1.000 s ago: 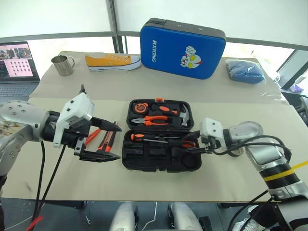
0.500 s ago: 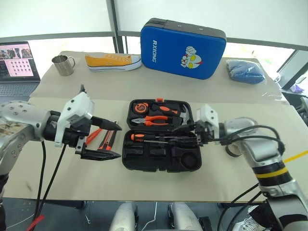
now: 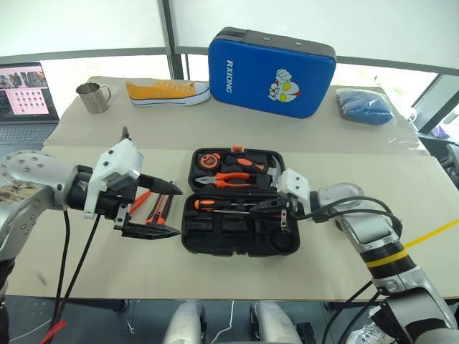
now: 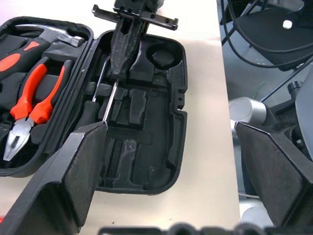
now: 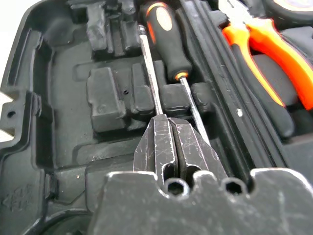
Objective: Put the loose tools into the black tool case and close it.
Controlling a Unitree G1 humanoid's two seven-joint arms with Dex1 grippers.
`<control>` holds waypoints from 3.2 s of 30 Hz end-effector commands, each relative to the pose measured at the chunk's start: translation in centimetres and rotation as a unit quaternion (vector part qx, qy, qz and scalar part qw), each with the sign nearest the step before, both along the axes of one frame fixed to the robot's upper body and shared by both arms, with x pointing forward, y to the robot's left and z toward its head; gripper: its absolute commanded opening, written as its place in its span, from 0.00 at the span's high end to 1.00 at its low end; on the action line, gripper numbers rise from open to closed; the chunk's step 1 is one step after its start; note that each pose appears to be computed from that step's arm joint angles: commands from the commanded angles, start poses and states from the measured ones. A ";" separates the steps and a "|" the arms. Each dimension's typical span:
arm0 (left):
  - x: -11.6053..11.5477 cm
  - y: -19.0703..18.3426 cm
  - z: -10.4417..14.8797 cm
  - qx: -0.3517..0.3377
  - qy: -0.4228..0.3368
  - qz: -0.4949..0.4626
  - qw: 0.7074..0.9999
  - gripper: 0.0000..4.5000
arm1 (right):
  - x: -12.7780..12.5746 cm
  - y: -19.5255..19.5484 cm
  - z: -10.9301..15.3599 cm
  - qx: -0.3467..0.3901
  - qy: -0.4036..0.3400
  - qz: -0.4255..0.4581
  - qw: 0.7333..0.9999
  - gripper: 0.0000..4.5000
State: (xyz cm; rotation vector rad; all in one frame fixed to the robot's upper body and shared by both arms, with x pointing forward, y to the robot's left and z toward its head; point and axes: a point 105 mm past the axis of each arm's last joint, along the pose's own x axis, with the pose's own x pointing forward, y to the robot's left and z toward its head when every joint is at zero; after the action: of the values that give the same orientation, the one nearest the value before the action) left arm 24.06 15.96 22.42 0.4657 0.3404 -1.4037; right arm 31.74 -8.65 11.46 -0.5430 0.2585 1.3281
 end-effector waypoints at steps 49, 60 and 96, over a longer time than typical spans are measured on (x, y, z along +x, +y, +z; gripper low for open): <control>9.0 13.0 -8.7 0.275 0.082 0.339 0.896 0.00 | -9.3 -0.6 11.2 0.158 -0.036 0.025 0.986 0.02; 10.5 12.6 -10.8 0.252 0.094 0.343 0.900 0.50 | -9.4 -0.8 11.2 0.159 -0.036 0.013 0.987 0.00; 6.1 -5.1 -8.1 0.268 -0.055 -0.090 0.958 0.91 | -11.3 -3.8 7.8 0.113 -0.004 -0.094 0.989 0.00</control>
State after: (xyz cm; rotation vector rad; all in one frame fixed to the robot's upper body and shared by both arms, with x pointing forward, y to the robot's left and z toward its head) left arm 30.00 10.86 14.04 1.0097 0.6087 -1.4626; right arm 20.70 -12.65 18.29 -0.3041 0.2031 1.1610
